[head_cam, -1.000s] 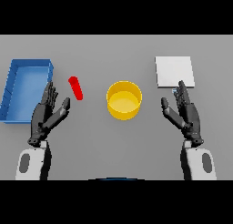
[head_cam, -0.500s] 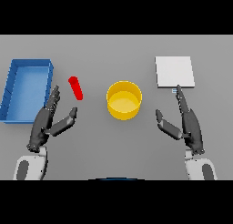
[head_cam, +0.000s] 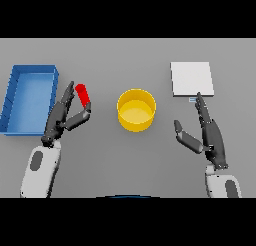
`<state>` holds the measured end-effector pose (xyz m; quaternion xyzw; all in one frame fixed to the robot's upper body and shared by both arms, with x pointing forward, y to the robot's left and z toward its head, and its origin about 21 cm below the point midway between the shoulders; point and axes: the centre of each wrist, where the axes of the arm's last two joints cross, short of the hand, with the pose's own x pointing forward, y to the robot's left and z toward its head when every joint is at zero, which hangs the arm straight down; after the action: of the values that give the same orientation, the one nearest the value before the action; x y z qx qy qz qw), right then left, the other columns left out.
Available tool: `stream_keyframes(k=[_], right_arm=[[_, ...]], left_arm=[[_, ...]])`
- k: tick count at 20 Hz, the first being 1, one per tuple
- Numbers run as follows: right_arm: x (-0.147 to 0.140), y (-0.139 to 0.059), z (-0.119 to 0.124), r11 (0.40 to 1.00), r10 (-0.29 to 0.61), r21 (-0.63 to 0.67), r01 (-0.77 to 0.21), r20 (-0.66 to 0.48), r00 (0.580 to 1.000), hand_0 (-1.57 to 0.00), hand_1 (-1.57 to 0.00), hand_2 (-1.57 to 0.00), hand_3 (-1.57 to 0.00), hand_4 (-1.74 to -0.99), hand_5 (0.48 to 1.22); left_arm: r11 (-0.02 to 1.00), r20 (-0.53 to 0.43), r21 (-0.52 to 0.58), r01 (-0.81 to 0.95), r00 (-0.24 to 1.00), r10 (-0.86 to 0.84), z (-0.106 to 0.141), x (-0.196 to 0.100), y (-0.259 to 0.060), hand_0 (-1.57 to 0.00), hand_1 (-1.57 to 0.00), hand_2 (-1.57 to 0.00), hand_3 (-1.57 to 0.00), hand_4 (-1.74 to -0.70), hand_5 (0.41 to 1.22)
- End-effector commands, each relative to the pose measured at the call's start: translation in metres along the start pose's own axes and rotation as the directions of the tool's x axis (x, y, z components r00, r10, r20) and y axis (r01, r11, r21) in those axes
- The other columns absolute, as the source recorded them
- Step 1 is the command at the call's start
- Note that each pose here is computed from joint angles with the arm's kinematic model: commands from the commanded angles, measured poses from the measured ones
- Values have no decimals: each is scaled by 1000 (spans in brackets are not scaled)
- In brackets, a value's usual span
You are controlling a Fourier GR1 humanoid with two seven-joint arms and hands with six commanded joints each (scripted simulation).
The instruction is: Pick up the red beaker and tilt it to pour out 1 green nut into yellow bowl. Pick up the yellow bowl and place it on the metallic measuring scale.
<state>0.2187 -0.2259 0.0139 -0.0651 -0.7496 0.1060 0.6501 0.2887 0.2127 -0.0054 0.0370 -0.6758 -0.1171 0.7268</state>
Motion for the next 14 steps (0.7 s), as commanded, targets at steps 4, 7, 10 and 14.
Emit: stream_keyframes(k=[4,7,10,14], right_arm=[[-1,-2,2,1000,-6,-2,6,-5,1000,1,1,1,1,-1341,689],[0,-2,0,1000,-9,-1,9,-2,1000,1,1,1,1,-1338,688],[-2,0,5,1000,-13,6,13,17,1000,1,1,1,1,-1331,687],[-1,0,0,1000,-19,0,19,-11,1000,1,1,1,1,-1320,683]], left_arm=[[1000,-16,-6,-19,1000,19,-18,-9,-4,1,1,1,1,-1339,717],[1000,-9,-12,-13,1000,13,-31,-6,-8,1,1,1,1,-1323,712],[1000,-17,-14,-8,1000,8,-44,-3,-8,1,1,1,1,-1315,706],[999,-22,-33,1,1000,-2,-57,-2,-8,1,1,1,1,-1318,708]])
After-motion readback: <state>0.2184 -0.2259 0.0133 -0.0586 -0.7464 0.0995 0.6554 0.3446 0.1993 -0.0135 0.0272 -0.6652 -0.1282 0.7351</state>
